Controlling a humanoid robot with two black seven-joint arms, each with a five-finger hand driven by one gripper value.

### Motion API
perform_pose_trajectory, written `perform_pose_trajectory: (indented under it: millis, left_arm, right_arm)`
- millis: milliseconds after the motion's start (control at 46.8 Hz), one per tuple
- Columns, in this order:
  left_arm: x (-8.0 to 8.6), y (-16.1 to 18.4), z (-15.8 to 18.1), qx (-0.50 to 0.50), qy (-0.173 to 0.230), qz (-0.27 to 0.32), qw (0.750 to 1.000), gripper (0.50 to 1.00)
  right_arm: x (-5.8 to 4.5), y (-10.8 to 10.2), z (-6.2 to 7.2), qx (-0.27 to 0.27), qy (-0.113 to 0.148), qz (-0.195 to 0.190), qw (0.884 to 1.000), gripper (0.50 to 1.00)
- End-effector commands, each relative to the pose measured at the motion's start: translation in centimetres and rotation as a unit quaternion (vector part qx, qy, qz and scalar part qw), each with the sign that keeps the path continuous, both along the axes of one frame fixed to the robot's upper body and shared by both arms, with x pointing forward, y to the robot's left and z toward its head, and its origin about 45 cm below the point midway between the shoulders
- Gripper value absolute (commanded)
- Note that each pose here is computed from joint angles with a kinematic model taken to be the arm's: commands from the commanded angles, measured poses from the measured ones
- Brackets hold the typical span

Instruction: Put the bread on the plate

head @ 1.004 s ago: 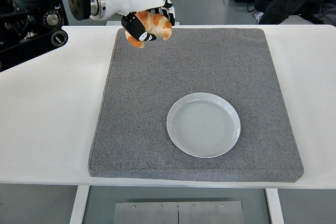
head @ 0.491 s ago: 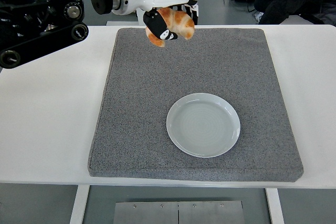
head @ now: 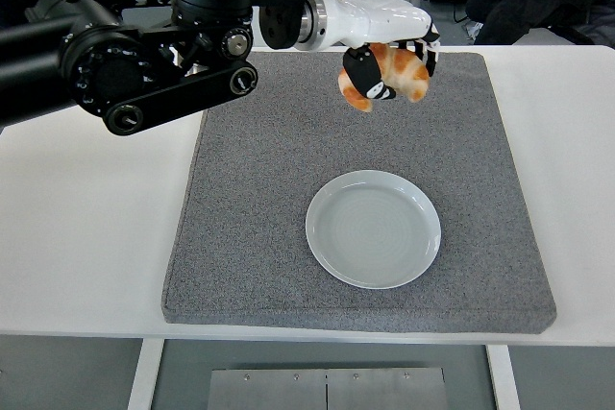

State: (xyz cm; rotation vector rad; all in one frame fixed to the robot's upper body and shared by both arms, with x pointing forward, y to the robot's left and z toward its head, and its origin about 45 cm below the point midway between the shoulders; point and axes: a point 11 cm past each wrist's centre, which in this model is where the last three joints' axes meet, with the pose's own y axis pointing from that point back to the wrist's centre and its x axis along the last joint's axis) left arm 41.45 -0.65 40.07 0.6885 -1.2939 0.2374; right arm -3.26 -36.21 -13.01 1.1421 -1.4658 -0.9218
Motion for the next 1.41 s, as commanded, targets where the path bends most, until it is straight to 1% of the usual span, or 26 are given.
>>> perform_pose_trajectory:
  millis: [0,214,363,620,705,855,1111,1261,1389]
  left_arm:
    - [-0.7,-1.2,-0.3,0.0,0.004,-0.018,1.0,0.5]
    - [-2.7,-3.8,-0.8,-0.002,0.014,-0.063,0.998,0.5]
    - [-3.5,-4.8,-1.1,-0.001,0.021,-0.083,0.996,0.5]
    - [-4.4,-5.6,-1.7,0.003,0.031,-0.101,0.994,0.5]
    - [-4.5,-5.6,-2.1,0.009,0.035,-0.101,0.994,0.5]
    - [-5.1,-5.5,-4.5,0.049,0.041,-0.109,0.992,0.5]
    - [-5.1,-4.7,-6.8,0.077,0.047,-0.108,0.99,0.5]
    - [-5.2,-3.9,-9.0,0.093,0.056,-0.106,0.988,0.5]
    - [-5.5,-3.3,-11.2,0.102,0.049,-0.11,0.987,0.5]
  right_arm:
    - [0.0,0.0,0.0,0.0,0.0,0.0,1.0,1.0]
    - [0.0,0.0,0.0,0.0,0.0,0.0,1.0,1.0]
    - [0.0,0.0,0.0,0.0,0.0,0.0,1.0,1.0]
    - [0.0,0.0,0.0,-0.001,0.0,0.0,1.0,1.0]
    - [0.0,0.0,0.0,0.0,0.0,0.0,1.0,1.0]
    - [0.0,0.0,0.0,-0.001,0.0,0.0,1.0,1.0]
    - [0.0,0.0,0.0,0.0,0.0,0.0,1.0,1.0]
    - [0.0,0.0,0.0,0.0,0.0,0.0,1.0,1.0]
    - [0.0,0.0,0.0,-0.001,0.0,0.0,1.0,1.0]
